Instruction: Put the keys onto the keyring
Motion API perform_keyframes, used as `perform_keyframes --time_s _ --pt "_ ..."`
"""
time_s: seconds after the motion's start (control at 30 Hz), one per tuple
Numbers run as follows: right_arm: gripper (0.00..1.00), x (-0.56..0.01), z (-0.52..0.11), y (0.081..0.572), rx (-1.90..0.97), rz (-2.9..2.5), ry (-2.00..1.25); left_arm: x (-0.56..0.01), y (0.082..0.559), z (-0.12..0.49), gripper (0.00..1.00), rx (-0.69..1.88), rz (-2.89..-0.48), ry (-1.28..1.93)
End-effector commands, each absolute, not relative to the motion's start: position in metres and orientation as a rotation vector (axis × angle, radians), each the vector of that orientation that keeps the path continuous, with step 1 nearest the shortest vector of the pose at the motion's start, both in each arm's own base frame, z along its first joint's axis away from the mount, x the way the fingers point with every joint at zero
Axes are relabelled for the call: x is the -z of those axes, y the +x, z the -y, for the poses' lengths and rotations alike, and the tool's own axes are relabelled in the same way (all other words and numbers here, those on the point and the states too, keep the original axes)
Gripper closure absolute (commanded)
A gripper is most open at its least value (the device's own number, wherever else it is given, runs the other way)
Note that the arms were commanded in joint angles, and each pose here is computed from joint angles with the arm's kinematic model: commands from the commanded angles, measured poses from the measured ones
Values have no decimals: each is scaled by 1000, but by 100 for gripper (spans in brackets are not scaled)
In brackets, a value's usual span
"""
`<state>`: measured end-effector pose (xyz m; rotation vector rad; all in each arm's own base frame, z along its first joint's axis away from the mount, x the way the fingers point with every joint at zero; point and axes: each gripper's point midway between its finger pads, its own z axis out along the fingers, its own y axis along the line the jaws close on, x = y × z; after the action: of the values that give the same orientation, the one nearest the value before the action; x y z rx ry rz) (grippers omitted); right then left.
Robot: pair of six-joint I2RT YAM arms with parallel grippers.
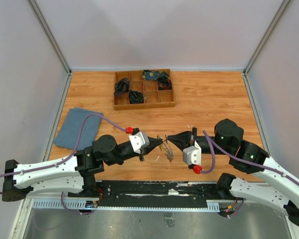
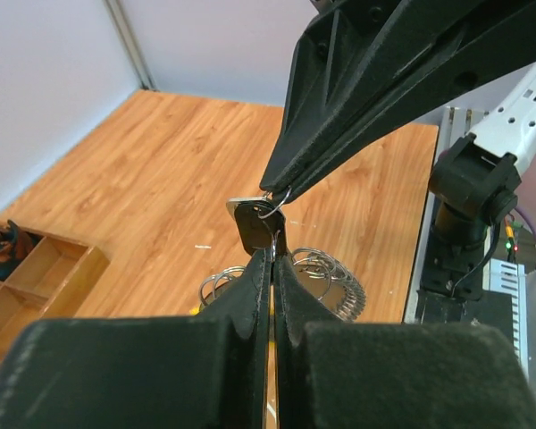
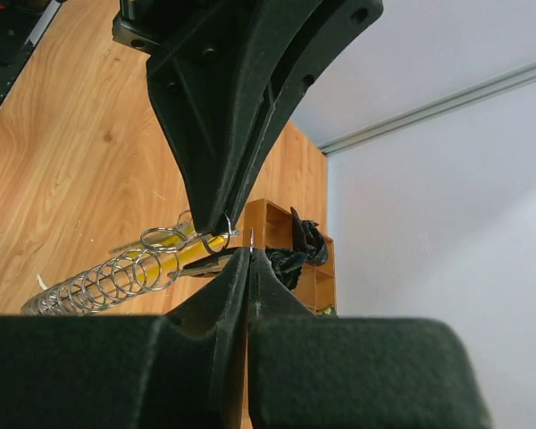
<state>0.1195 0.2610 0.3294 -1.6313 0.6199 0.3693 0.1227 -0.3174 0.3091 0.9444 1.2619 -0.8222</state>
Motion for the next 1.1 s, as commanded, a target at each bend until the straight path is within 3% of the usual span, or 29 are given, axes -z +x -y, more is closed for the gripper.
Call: perform_keyframes --time_s 0.0,1.07 --pt "100 -328 -258 112 -401 -651 -1661 -330 122 317 100 841 -1238 918" --pt "99 -333 -257 119 -347 -664 -1645 -327 124 319 100 806 -1247 949"
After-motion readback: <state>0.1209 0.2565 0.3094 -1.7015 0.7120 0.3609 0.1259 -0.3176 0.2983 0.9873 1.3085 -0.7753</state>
